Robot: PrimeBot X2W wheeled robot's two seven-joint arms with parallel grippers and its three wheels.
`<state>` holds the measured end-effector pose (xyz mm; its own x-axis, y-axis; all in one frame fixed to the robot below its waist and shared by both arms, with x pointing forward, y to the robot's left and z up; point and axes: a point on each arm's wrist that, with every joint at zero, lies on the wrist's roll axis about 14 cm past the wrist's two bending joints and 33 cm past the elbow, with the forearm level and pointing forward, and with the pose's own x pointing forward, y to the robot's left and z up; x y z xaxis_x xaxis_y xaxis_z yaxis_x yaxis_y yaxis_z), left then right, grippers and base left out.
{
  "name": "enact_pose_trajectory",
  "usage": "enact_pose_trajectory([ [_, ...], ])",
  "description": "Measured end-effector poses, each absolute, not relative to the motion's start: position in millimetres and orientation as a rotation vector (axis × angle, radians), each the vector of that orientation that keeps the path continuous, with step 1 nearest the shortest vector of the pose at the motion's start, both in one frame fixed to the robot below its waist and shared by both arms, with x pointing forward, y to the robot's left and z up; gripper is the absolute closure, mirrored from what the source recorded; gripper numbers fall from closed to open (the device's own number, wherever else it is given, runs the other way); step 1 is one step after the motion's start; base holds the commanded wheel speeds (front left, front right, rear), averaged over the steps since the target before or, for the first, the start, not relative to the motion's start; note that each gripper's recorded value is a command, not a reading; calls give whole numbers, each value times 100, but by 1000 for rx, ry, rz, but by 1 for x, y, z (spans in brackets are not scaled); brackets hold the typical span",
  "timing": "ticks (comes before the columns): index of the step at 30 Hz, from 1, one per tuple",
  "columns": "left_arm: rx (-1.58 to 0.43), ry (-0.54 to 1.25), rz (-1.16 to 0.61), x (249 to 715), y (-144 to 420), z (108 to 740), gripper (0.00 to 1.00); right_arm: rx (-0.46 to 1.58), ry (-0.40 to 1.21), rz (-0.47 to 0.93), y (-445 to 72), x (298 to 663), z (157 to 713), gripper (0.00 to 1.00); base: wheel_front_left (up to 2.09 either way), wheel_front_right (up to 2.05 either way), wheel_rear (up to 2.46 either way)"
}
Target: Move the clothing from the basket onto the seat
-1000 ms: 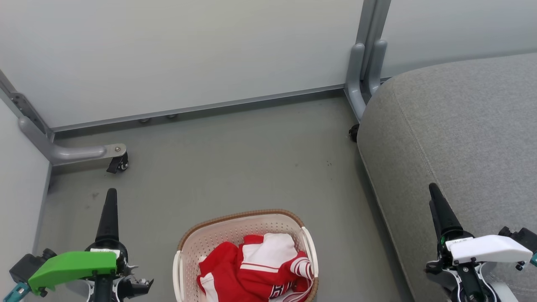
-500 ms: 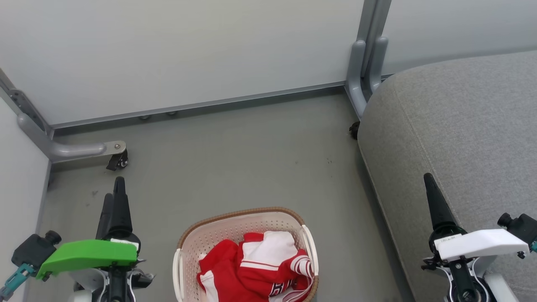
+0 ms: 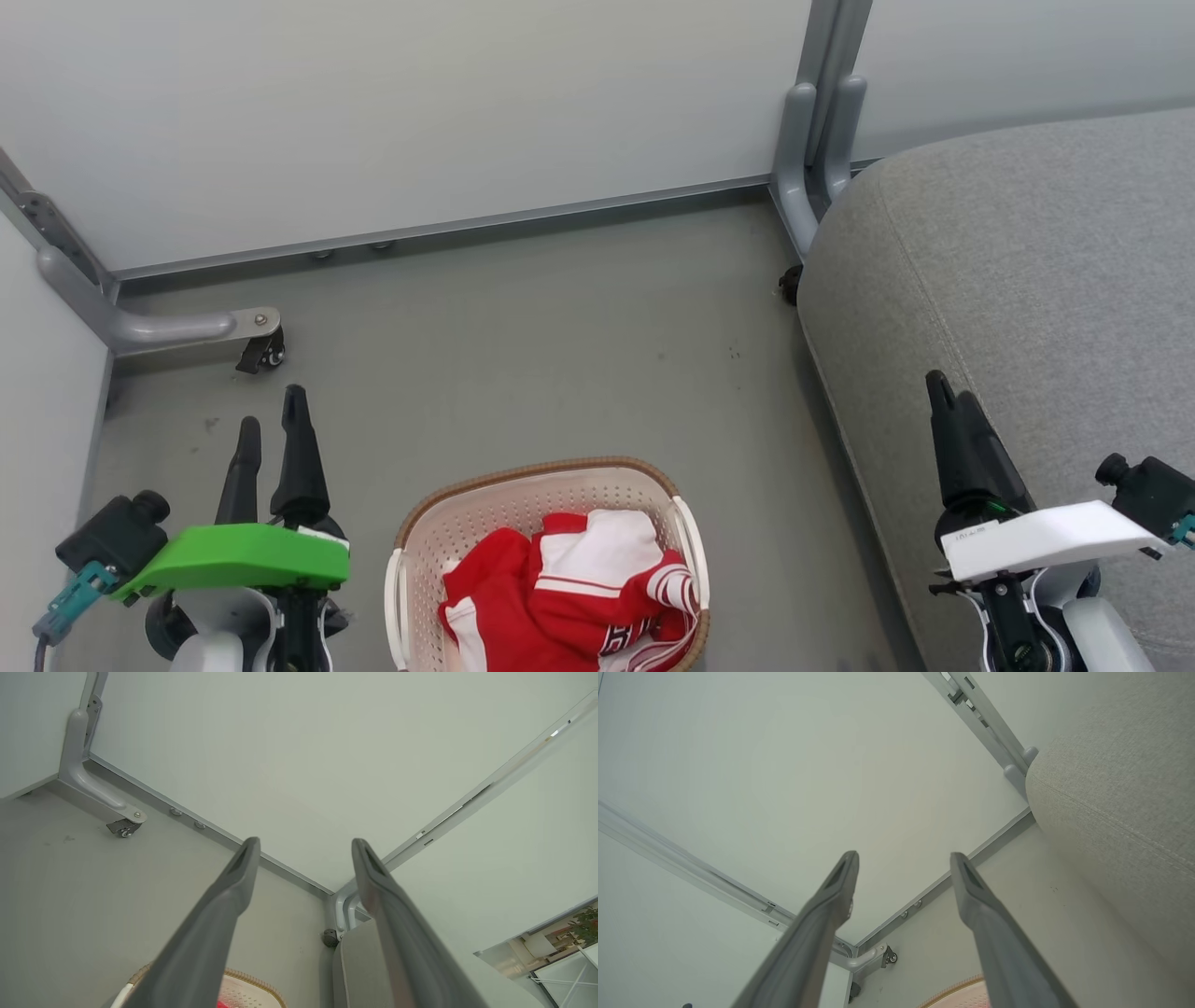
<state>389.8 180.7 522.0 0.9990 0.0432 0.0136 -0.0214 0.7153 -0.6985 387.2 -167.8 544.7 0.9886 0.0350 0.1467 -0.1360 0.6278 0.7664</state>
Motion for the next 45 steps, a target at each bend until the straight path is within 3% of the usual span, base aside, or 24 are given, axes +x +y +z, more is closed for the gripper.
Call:
enact_pose_trajectory([
  [27,-376,-54,-4,387,166,522,0,511,-166,139,-155,384,552,0,0,0,0],
  [45,-225,-89,-31,387,159,526,0,364,-196,159,-148,385,555,0,0,0,0],
])
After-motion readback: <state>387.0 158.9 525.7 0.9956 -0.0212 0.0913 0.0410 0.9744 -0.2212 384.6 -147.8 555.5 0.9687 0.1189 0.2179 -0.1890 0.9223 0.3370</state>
